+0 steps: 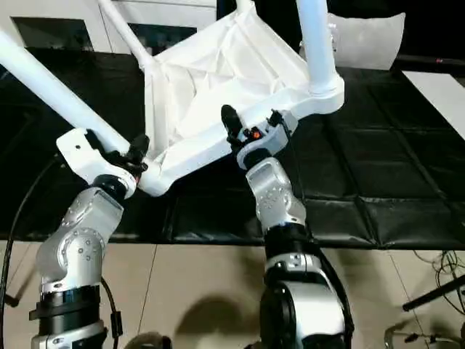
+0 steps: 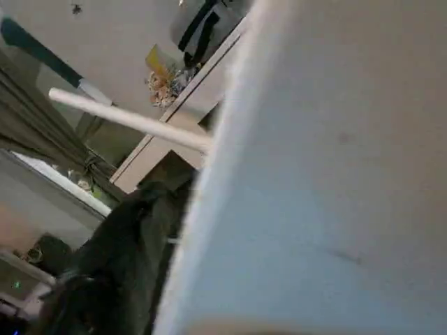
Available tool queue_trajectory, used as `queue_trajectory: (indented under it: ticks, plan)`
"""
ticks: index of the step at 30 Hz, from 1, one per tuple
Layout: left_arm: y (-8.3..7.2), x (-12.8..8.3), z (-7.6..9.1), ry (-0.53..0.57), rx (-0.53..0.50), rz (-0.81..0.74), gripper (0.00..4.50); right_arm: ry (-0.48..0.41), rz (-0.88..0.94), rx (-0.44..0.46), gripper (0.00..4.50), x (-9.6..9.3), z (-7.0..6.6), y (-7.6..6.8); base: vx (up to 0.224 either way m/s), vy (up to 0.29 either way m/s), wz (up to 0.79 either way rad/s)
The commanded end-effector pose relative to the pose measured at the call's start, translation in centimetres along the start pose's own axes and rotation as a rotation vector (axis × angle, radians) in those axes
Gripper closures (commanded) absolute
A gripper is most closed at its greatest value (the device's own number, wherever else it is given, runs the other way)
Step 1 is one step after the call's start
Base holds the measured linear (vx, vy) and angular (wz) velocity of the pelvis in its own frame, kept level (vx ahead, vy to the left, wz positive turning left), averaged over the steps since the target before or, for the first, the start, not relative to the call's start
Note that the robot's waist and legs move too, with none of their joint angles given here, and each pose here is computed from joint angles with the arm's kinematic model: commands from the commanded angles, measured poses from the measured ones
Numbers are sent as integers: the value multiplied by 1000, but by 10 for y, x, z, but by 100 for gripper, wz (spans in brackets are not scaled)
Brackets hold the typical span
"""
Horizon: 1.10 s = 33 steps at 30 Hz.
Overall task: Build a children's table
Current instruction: Flip table
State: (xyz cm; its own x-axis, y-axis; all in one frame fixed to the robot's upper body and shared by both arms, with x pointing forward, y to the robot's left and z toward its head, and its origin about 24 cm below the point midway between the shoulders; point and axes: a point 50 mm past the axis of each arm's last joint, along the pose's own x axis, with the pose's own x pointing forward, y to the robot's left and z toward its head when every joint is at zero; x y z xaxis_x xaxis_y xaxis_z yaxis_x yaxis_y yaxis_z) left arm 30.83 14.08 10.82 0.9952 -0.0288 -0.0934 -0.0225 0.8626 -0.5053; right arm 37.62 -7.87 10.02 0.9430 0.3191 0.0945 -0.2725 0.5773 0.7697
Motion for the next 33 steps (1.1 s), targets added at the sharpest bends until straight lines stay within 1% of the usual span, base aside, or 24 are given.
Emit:
queue_trajectory:
  ticks: [1, 3, 4, 5, 6, 8, 10, 12, 14, 15, 17, 19, 21, 22, 23, 24, 26, 27, 28, 29, 30, 31, 32, 33]
  plan:
    - [-27, 0, -18, 83, -87, -112, 243, 3, 106, 56, 138, 15, -11, 38, 0, 0, 0]
    - [-27, 1, -18, 85, -82, -113, 243, 2, 105, 61, 157, 16, -10, 38, 0, 0, 0]
    - [-27, 1, -17, 85, -79, -113, 243, 1, 103, 65, 157, 17, -10, 38, 0, 0, 0]
    - [-26, 1, -17, 86, -72, -113, 243, 1, 102, 68, 180, 17, -10, 38, 0, 0, 0]
    - [-26, 1, -17, 86, -72, -113, 243, 1, 102, 68, 190, 17, -10, 38, 0, 0, 0]
    - [-24, 2, -16, 84, -65, -111, 243, 4, 98, 69, 201, 18, -11, 37, 0, 0, 0]
    - [-21, 1, -15, 84, -46, -109, 243, 0, 95, 74, 201, 19, -12, 37, 0, 0, 0]
    - [-20, 1, -15, 86, -43, -111, 243, -3, 93, 81, 219, 19, -11, 37, 0, 0, 0]
    - [-18, 1, -14, 83, -38, -121, 243, -6, 96, 81, 219, 20, -11, 38, 0, 0, 0]
    - [-17, 1, -14, 98, -10, -152, 243, -10, 97, 80, 227, 20, -10, 39, 0, 0, 0]
    - [-14, 0, -14, 120, 54, -197, 173, -17, 94, 74, 230, 21, -8, 39, 0, 0, 0]
    - [-10, -3, -14, 135, 80, -216, 173, -33, 78, 65, 232, 22, -4, 38, 0, 0, 0]
    - [0, -9, -13, 147, 108, -237, 152, -72, 50, 36, 233, 21, 5, 35, 0, 0, 0]
    - [0, -9, -13, 147, 110, -238, 152, -76, 47, 35, 233, 21, 5, 35, 0, 0, 0]
    - [13, -19, -12, 156, 137, -251, 135, -138, -5, 8, 234, 18, 20, 27, 0, 0, 0]
    - [13, -20, -12, 156, 138, -251, 126, -141, -7, 5, 234, 18, 20, 27, 0, 0, 0]
    - [24, -30, -12, 166, 156, -257, 119, -182, -42, -44, 235, 14, 32, 20, 0, 0, 0]
    - [30, -37, -11, 171, 161, -264, 89, -204, -56, -89, 235, 10, 38, 16, 0, 0, 0]
    - [32, -41, -11, 173, 165, -273, 89, -212, -59, -109, 235, 8, 41, 14, 0, 0, 0]
    - [34, -49, -10, 181, 170, -313, 81, -236, -77, -158, 235, 3, 48, 10, 0, 0, 0]
    - [35, -52, -9, 183, 172, -325, 81, -243, -83, -173, 235, 1, 51, 9, 0, 0, 0]
    - [34, -63, -6, 182, 207, -400, 82, -266, -114, -244, 236, -6, 60, 3, 0, 0, 0]
    - [33, -67, -4, 183, 221, -429, 82, -273, -129, -272, 236, -9, 63, 1, 0, 0, 0]
    - [32, -73, -2, 193, 260, -473, 82, -277, -138, -324, 236, -14, 68, -1, 0, 0, 0]
